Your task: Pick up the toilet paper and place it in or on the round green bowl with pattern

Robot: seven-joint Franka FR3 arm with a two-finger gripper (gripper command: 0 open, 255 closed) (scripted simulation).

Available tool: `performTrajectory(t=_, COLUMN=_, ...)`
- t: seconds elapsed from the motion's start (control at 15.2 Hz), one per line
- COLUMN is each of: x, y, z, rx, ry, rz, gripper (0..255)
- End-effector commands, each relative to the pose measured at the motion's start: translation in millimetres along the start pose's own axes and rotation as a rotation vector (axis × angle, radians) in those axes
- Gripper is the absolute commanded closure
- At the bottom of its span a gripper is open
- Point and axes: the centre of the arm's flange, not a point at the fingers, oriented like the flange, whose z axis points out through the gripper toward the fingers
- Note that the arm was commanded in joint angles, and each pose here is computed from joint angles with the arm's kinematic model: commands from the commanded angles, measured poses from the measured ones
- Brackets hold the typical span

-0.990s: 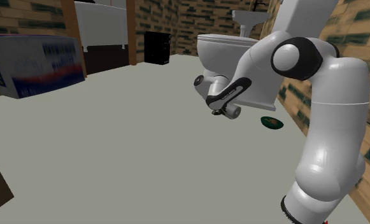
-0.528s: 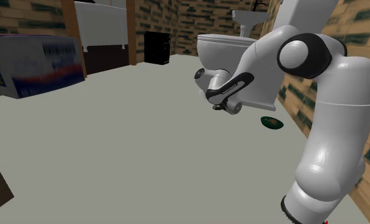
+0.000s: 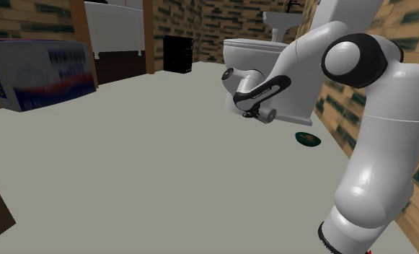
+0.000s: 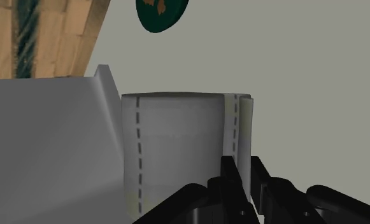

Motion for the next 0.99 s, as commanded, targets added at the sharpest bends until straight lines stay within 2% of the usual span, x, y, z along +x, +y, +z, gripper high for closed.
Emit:
performTrajectory(t=0.0, x=0.0, y=7.1, z=-6.9, rx=0.000, ry=0.000, rz=0.000, gripper=255)
performTrajectory(t=0.92, x=-122.3, y=94.7, z=100.4, rx=0.000, ry=0.000, rz=0.000, gripper=255)
